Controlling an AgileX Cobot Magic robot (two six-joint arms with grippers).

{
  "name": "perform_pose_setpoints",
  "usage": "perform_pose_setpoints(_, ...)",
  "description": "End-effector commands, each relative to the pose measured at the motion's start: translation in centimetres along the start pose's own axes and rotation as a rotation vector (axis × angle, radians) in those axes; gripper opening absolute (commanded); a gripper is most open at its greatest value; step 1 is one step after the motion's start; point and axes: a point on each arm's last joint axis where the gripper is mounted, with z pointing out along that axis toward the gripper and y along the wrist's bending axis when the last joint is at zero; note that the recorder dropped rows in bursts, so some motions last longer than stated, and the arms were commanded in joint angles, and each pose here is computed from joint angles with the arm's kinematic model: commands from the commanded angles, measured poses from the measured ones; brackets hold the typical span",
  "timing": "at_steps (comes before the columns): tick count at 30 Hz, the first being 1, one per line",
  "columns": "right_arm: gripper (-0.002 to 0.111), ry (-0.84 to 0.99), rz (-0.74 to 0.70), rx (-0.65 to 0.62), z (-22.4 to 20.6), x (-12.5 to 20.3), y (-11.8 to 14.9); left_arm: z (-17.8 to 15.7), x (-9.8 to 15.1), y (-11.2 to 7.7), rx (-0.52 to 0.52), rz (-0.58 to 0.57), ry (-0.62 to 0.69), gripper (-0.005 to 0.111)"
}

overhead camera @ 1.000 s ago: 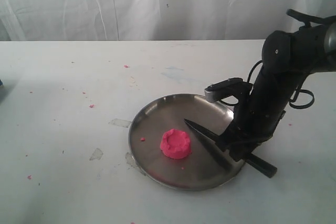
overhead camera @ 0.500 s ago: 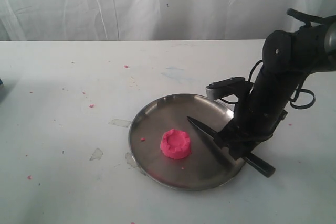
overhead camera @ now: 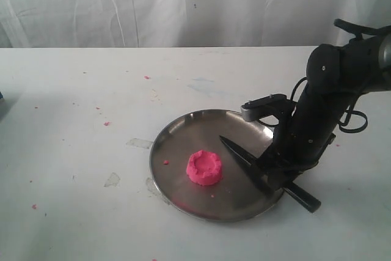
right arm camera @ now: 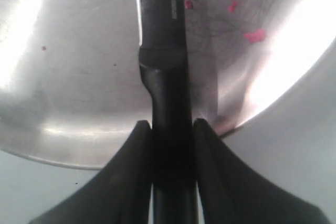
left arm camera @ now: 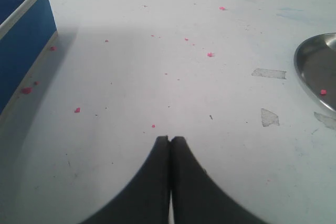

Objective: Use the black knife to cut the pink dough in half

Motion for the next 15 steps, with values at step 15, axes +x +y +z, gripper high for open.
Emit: perform_pose_setpoints(15,0.034,-0.016,-0.016,0.009,0.48,0.03,0.01,0.01,0.05,-0.02,0.002,-0.007,-0.006,0.000)
